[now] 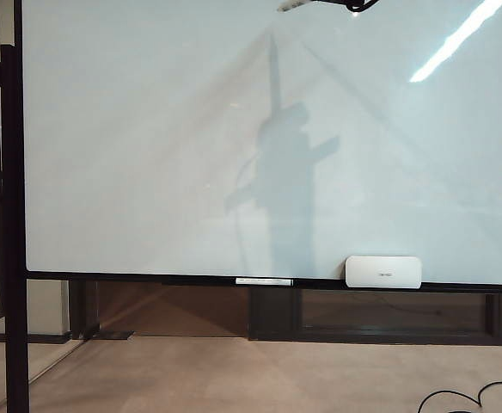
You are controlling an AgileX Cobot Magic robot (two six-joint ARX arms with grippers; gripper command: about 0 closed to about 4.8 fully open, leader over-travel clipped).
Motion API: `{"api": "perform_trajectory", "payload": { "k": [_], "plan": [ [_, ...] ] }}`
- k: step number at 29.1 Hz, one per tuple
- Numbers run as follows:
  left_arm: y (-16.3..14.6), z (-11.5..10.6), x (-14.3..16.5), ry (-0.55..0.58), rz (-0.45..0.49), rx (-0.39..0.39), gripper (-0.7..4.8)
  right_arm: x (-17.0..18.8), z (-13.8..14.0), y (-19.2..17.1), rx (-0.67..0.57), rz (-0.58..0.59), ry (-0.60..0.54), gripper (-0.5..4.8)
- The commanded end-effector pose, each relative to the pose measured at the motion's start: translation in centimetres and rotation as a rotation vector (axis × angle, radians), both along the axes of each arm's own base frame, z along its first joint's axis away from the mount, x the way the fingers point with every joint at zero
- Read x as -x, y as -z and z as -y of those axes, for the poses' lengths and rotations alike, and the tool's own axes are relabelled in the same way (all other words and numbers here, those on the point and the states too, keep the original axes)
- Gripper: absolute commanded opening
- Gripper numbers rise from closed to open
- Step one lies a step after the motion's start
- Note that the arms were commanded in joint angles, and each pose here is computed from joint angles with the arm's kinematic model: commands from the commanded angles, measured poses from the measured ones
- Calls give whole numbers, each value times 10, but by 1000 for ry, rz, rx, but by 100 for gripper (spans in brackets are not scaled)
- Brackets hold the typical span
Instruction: Reach to the right to find the marker pen, pick it up, and write the number 16 on the whiteboard.
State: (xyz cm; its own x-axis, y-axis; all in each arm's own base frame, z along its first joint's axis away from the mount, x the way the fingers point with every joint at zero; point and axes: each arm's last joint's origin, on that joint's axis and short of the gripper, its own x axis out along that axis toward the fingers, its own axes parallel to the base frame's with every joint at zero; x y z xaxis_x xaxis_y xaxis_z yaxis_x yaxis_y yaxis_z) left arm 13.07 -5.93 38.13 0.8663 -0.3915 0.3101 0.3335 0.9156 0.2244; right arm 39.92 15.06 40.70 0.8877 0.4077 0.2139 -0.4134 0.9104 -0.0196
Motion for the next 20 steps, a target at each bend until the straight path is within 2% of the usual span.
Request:
{"api": "perform_trajectory", "payload": {
  "k": [1, 20],
  "plan": [
    [-3, 1, -1, 30, 28, -2, -5, -2, -2, -1, -13, 24, -3, -2],
    [-2, 4, -4, 54, 23, -6, -6, -12, -5, 0, -48, 116, 1, -2]
  ]
}}
